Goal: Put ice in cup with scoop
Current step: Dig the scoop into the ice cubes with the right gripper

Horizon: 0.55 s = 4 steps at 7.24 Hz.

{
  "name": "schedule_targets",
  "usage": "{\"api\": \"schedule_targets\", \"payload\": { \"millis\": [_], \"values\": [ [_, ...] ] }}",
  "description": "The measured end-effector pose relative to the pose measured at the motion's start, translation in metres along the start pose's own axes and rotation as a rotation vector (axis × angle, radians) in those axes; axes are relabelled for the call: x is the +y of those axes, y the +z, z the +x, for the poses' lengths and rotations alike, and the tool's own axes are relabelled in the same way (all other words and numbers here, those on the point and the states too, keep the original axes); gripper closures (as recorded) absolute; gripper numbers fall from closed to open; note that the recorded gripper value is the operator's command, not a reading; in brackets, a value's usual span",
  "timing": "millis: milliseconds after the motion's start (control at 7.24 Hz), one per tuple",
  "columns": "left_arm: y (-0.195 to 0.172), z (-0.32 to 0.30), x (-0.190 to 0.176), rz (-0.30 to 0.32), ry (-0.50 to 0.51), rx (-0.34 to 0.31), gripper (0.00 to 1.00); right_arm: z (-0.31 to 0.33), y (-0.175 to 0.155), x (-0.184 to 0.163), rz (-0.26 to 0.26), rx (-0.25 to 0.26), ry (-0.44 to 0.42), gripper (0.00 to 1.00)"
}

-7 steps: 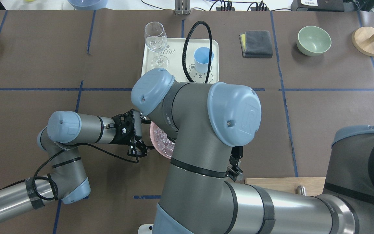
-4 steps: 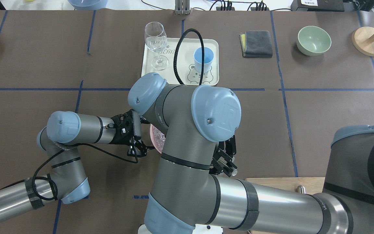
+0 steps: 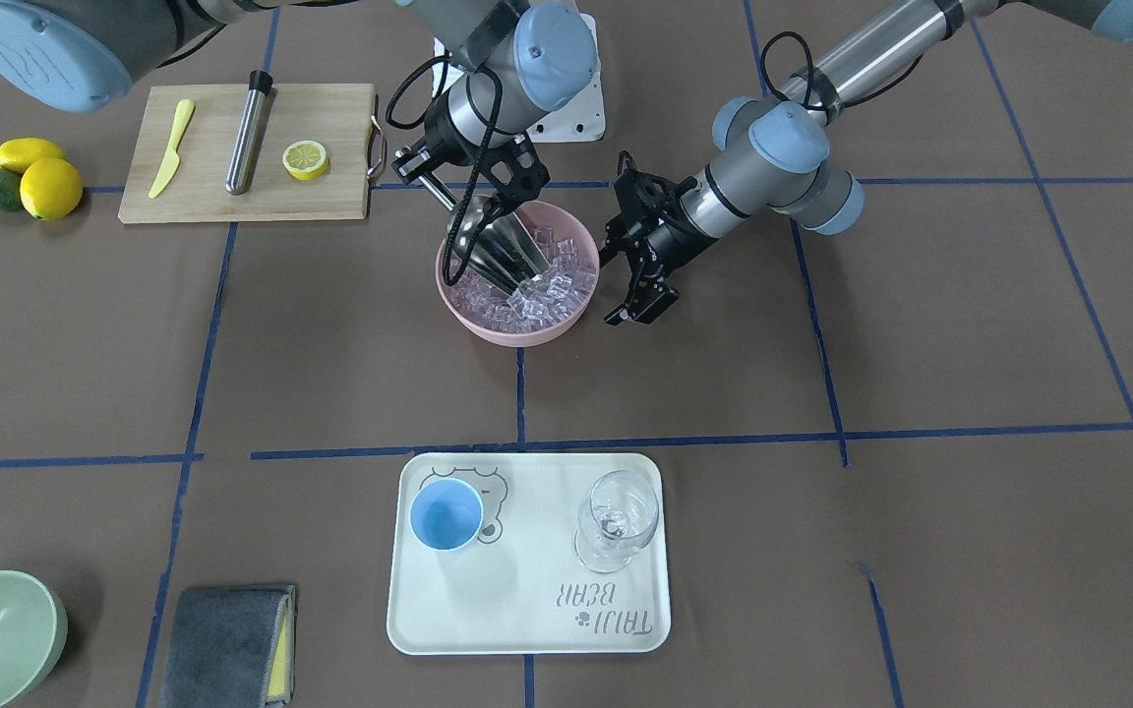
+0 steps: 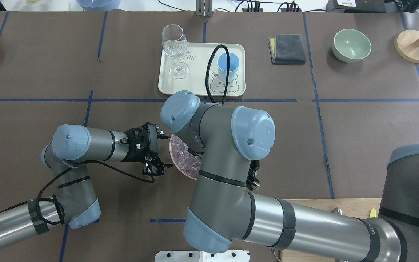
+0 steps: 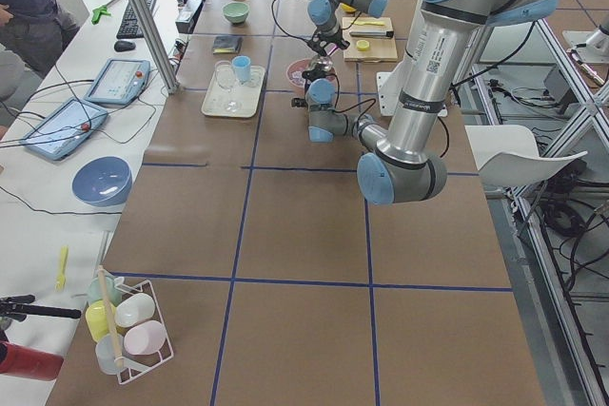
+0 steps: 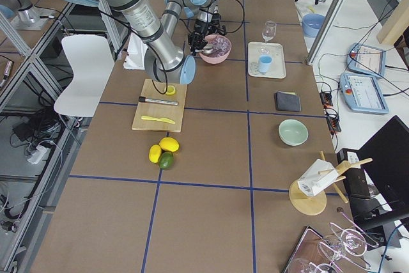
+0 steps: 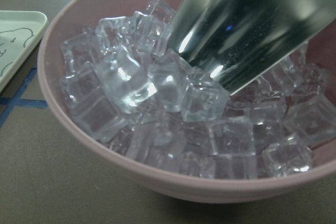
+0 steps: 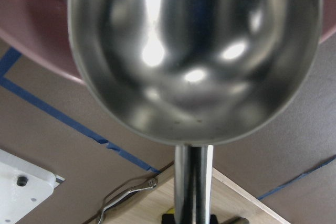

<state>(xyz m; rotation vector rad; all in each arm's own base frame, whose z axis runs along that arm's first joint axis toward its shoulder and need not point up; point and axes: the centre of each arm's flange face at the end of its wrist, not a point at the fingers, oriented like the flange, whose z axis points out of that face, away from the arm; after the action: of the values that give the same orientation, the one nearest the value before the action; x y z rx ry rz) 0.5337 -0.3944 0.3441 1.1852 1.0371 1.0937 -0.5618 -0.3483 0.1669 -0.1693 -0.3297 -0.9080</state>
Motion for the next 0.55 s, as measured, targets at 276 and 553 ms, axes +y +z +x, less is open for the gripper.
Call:
{"api": "schedule_targets", "payload": {
  "millis": [276,553],
  "values": [
    [0.0,0.0,0.001,-0.001,0.0,0.0,0.0,0.004,0.007,0.0,0.057,-0.016,-0.012,1.0],
    [0.0,0.0,0.001,-0.001,0.0,0.0,0.0,0.017,0.033,0.006,0.135,-0.037,-0.033,1.0]
  ]
}}
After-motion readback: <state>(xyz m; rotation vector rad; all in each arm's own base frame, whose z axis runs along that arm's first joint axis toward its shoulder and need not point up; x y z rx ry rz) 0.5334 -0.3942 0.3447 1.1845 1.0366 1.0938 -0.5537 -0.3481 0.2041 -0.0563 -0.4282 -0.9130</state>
